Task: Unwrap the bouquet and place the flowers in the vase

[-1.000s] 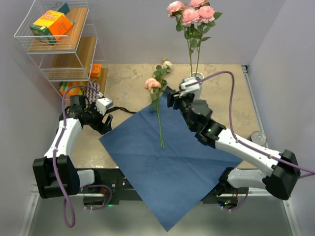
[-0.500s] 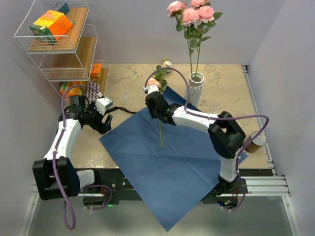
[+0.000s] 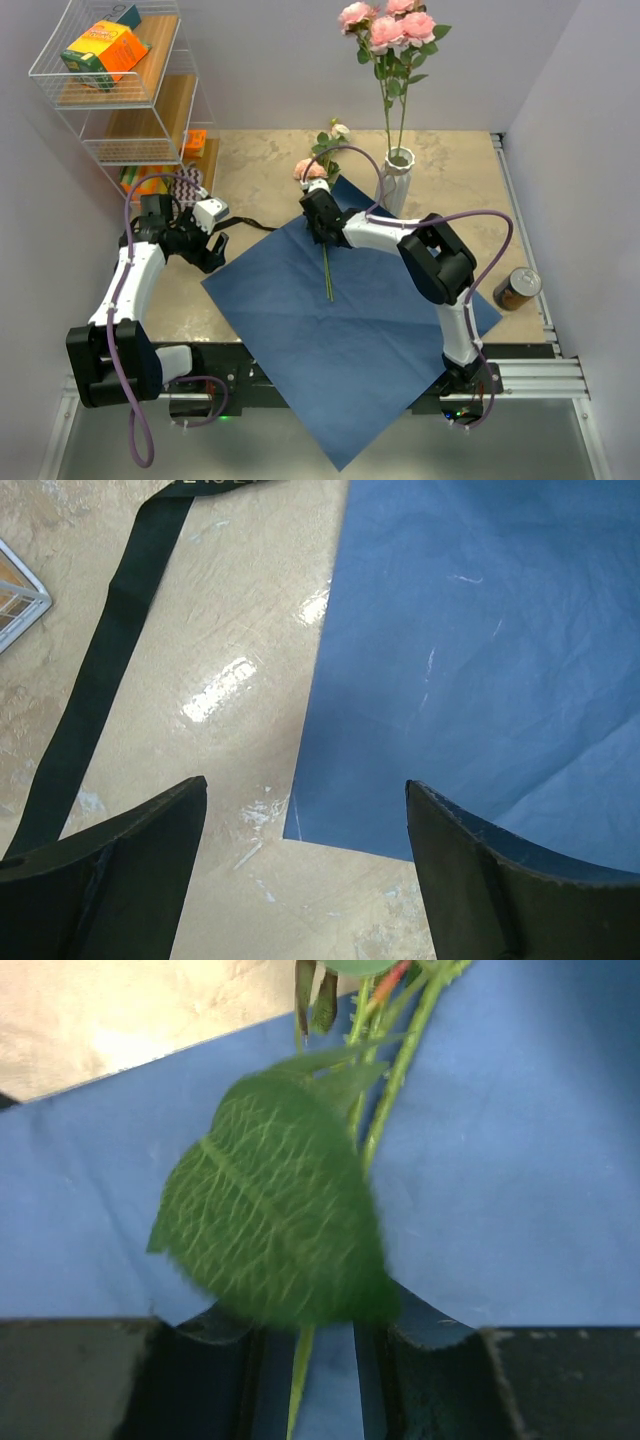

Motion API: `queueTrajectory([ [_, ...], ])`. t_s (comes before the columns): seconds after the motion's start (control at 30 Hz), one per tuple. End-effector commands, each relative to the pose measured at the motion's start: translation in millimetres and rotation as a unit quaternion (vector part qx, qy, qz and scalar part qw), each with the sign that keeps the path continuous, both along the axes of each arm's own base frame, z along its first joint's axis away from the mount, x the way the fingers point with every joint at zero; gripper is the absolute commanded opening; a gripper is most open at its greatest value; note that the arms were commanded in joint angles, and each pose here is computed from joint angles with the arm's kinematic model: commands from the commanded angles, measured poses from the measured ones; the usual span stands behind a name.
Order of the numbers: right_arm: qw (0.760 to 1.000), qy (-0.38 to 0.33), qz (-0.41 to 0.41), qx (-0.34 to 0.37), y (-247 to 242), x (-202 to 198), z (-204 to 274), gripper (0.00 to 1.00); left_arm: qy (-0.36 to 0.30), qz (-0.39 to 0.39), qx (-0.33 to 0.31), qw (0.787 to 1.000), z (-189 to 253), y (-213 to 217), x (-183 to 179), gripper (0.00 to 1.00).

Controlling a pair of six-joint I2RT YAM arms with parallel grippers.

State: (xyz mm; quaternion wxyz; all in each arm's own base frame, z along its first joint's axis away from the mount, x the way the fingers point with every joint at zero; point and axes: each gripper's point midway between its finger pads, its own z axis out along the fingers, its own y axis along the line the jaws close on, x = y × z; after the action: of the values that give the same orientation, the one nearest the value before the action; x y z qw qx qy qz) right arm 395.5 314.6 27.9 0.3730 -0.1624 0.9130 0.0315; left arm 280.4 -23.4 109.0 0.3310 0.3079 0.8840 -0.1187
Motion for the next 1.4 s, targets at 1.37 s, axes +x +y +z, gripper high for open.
queueTrajectory([
  [1.37, 0.981, 0.035, 0.137, 0.132, 114, -52, 37, 0.14, -0.02, 0.006, -0.001, 1.0, 5, 5, 5, 0.85],
])
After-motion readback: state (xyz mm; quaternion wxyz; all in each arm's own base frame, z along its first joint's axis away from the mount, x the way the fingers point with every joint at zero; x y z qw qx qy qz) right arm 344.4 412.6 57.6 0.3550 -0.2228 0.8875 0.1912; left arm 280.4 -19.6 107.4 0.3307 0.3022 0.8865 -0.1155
